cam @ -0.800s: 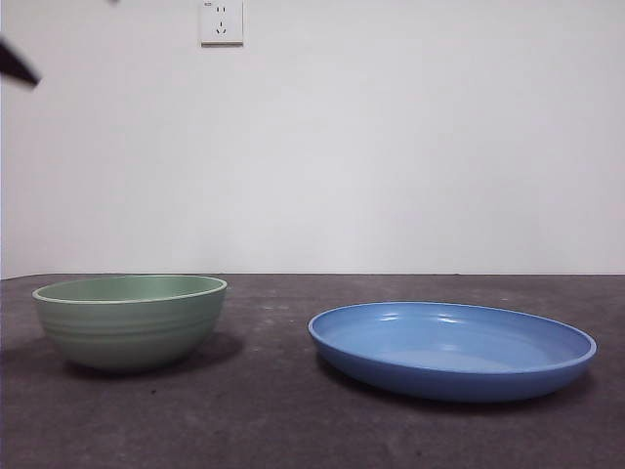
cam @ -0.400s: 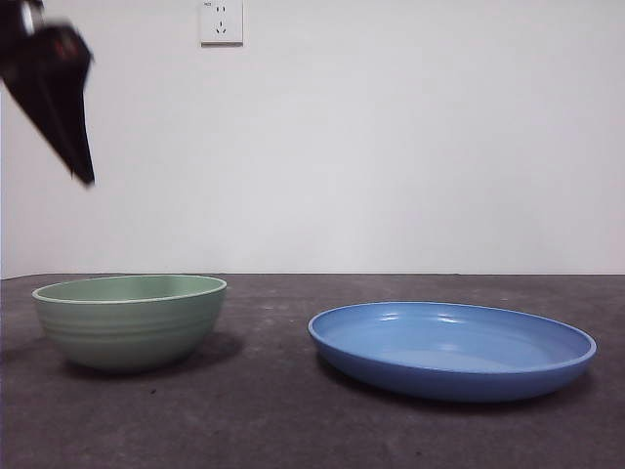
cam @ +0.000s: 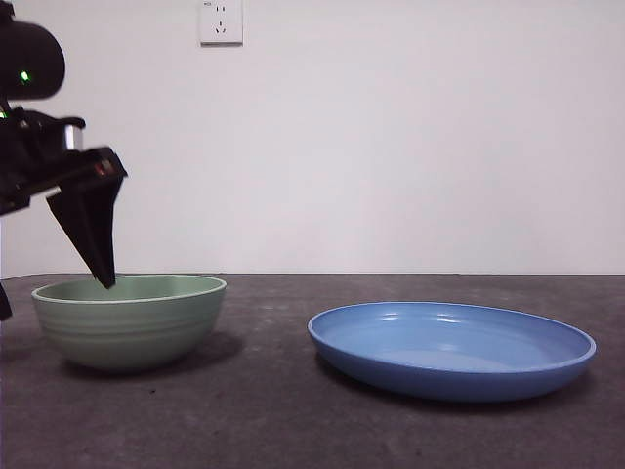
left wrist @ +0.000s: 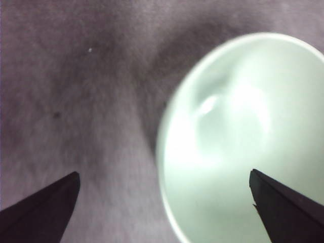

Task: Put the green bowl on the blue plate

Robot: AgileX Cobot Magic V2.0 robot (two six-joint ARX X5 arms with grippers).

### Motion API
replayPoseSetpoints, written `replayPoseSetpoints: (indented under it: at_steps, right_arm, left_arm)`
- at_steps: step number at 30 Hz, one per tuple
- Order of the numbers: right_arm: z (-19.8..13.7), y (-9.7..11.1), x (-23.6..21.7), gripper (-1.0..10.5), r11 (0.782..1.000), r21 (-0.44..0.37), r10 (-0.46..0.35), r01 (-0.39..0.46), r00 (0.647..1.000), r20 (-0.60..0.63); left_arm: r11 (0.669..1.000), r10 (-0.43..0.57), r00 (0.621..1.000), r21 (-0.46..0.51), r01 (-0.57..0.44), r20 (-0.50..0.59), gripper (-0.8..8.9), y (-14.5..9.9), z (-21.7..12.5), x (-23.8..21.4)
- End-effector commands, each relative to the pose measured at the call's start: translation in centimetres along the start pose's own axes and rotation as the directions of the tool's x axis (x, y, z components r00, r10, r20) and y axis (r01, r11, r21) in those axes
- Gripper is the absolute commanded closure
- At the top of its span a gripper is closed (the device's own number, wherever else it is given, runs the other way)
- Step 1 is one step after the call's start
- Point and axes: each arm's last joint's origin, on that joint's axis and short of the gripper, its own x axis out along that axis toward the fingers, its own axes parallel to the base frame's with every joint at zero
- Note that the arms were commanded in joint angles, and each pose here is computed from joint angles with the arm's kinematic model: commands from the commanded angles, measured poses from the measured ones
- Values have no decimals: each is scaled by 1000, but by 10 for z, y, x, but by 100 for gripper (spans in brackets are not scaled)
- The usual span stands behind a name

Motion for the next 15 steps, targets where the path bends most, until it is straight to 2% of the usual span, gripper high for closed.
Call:
replayPoseSetpoints:
  at_steps: [1,4,8,12,15]
  right_arm:
    - [4,2,-2,335,1000,-5,6,-6,1000,15]
    - [4,2,-2,335,1000,-4,6,-6,1000,15]
    - [4,2,-2,335,1000,-5,6,-6,1000,15]
    - [4,2,-2,335,1000,-5,6,-6,1000,15]
    - [4,2,-2,335,1000,-5,6,-6,1000,15]
  left_arm:
    - [1000,1,1000,21,-1,5,274,0,7,5]
    - [1000,2,1000,16,-2,-14,319,1,7,11]
    - [1000,3,1000,14,-3,-22,330,2,8,15]
    - [1000,2,1000,16,-2,-14,533,2,9,15]
    - [1000,3,1000,17,-2,-13,615,2,9,15]
